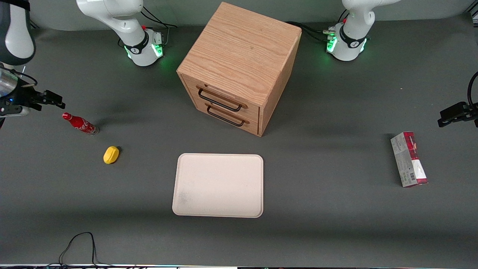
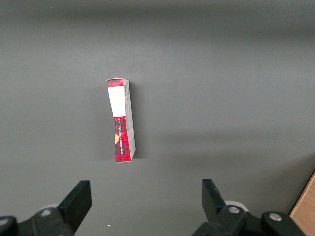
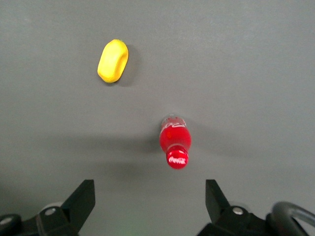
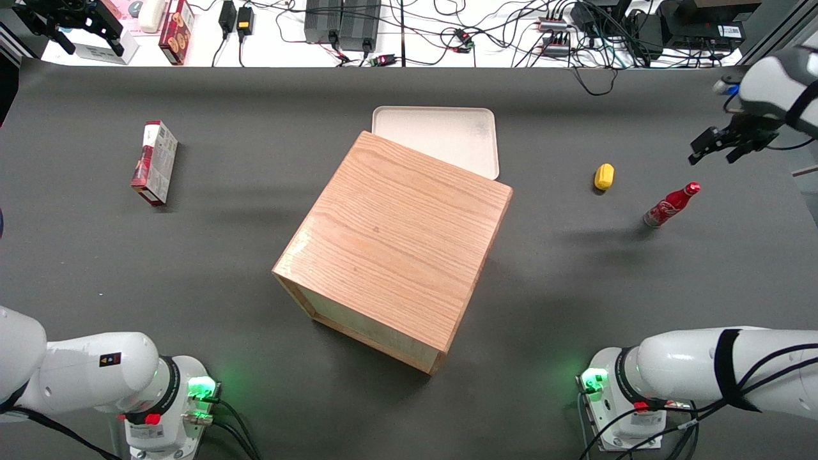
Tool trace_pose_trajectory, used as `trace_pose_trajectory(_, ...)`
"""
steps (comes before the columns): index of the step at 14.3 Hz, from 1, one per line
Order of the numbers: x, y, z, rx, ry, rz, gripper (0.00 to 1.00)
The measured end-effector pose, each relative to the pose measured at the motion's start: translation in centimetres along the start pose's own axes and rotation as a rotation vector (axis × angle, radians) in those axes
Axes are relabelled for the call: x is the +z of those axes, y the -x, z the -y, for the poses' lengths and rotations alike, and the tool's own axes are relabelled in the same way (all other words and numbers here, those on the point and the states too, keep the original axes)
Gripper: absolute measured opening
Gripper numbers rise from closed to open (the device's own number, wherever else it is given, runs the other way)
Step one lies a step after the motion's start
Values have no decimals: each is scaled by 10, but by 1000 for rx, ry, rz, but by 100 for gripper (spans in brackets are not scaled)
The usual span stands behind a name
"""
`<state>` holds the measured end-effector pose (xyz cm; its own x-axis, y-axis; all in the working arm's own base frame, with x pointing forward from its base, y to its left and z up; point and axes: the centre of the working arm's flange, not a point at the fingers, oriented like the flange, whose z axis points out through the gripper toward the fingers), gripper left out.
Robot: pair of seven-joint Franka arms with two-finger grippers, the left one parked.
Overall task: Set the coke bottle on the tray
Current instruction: 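Move the open right gripper down over the red Coca-Cola bottle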
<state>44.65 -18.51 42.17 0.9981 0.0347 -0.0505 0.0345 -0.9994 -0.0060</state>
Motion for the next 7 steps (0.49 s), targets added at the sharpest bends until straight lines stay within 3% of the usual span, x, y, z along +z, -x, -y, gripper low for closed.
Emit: trace_pose_trajectory(7,62,6,-13,-2,22,-12,97)
